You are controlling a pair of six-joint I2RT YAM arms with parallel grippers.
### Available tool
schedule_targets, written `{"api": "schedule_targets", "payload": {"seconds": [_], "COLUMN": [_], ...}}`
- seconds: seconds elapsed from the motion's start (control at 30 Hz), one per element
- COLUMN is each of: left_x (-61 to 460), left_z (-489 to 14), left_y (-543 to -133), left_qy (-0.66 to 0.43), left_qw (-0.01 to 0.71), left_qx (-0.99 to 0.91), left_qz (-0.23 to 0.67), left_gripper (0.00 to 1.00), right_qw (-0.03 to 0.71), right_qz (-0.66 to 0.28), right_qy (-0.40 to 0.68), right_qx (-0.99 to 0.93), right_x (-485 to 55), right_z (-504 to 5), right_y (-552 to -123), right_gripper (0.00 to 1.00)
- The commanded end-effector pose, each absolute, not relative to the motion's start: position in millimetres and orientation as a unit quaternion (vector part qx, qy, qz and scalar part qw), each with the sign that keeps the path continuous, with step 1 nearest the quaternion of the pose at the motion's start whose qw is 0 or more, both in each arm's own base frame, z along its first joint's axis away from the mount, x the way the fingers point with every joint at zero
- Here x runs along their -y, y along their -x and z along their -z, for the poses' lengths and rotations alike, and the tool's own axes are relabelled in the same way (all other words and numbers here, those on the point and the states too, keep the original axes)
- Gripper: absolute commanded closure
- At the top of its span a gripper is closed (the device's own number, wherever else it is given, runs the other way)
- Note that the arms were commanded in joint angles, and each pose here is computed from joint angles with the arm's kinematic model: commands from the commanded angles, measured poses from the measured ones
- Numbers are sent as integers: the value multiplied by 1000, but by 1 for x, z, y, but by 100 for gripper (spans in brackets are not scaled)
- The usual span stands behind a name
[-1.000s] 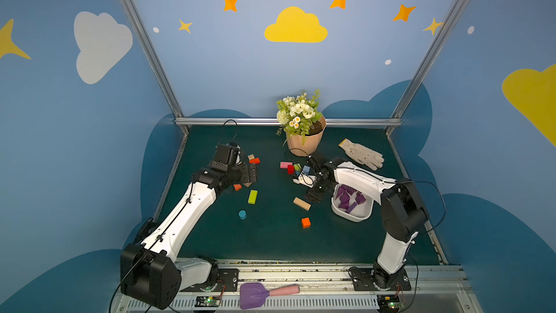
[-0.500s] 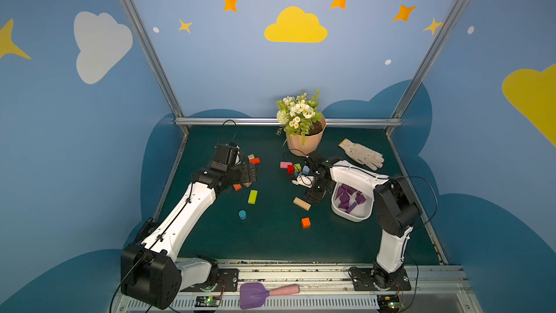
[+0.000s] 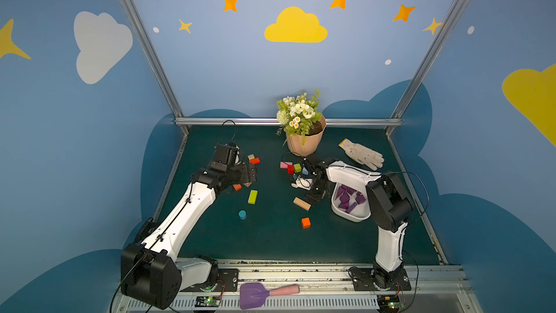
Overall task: Pick purple bricks into the storage bin
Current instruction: Pick up the building block from the center of the board.
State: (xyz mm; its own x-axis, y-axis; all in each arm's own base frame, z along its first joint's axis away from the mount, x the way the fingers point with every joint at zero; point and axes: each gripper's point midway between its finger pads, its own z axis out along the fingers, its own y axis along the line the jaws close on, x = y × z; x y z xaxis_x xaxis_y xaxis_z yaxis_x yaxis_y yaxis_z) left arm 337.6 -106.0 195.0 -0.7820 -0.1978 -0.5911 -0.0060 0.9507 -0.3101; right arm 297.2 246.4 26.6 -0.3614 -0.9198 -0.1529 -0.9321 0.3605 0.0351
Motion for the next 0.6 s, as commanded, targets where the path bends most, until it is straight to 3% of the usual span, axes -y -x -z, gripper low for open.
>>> {"api": "schedule_targets", "payload": {"seconds": [0.0, 0.27, 0.57], "left_x": [106, 105, 105], "left_z": [-195, -196, -198], "left_y": [-338, -338, -337], "left_qy": [56, 59, 60], "left_qw": [327, 328, 330], "left_qx": [-931, -930, -929], "left_qz": [151, 153, 155], "left_gripper": [1, 1, 1], "right_qw": [54, 67, 113], "right_qz": [-63, -61, -83], "right_qy": [559, 555, 543], "right_qx": [-825, -827, -828], "right_x": [-252, -253, -260], "right_z": [-26, -35, -64], "right_y": [-302, -304, -303], "right_gripper": [60, 72, 76]}}
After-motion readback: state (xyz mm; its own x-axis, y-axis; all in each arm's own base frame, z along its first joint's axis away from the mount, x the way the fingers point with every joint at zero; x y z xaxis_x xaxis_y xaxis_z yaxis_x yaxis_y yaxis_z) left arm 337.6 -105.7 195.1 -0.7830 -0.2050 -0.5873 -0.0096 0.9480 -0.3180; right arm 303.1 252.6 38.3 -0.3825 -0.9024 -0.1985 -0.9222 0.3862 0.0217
